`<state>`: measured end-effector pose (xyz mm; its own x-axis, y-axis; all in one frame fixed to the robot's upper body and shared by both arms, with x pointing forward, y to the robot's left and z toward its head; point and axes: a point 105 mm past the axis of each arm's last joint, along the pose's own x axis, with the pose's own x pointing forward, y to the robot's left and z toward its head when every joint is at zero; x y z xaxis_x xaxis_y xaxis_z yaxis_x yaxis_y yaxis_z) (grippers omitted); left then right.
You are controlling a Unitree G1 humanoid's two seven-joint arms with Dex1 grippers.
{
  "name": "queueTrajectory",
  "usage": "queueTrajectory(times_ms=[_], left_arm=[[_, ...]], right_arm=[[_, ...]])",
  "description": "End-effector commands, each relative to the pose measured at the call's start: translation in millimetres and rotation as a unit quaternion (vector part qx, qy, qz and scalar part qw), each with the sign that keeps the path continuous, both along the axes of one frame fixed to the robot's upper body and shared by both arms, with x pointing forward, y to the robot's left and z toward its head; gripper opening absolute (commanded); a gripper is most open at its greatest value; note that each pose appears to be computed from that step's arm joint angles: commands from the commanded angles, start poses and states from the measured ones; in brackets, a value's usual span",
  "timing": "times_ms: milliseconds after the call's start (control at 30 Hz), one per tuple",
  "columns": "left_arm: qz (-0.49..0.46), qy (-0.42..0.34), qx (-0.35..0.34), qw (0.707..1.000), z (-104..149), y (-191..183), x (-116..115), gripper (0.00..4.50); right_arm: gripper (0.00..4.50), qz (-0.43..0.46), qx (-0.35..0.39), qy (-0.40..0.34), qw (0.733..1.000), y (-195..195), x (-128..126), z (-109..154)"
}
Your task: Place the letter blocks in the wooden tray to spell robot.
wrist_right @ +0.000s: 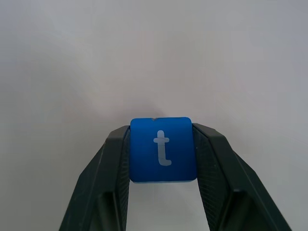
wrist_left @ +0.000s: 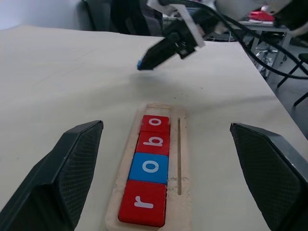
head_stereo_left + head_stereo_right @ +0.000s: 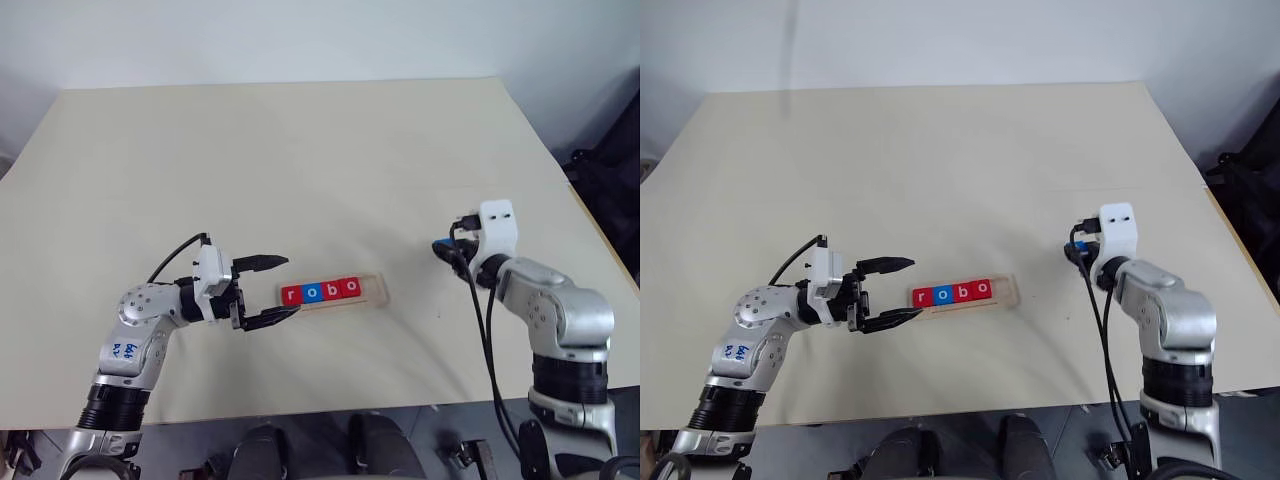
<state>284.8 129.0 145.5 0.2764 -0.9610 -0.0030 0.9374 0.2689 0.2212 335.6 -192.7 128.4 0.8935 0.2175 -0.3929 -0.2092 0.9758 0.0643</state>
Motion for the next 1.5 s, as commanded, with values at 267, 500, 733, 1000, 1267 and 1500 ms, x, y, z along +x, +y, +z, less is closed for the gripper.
queueTrajectory(times_ms=[267,500,733,1000,1267,1500], left_arm=[[-0.018,-0.004,0.000,1.000,5,-4,-2,4.50],[-0.016,-0.006,0.005,1.000,6,-1,-1,4.50],[-0.009,-0.013,0.001,1.000,7,-1,0,4.50],[-0.002,-0.018,-0.003,1.000,8,-1,-2,4.50],[-0.013,-0.014,0.001,1.000,9,0,-9,4.50],[-0.035,-0.014,0.012,0.999,10,-1,-15,4.50]], right_arm=[[2.86,0.027,0.028,-0.023,0.999,20,-31,5],[4.47,0.162,-0.018,-0.053,0.985,-4,-44,24],[4.47,0.368,-0.147,-0.054,0.917,-47,-62,12],[4.47,0.438,-0.199,-0.076,0.873,-59,-28,6],[4.47,0.503,-0.191,-0.058,0.841,-34,0,0],[4.07,0.534,-0.179,-0.018,0.826,-24,8,-9]])
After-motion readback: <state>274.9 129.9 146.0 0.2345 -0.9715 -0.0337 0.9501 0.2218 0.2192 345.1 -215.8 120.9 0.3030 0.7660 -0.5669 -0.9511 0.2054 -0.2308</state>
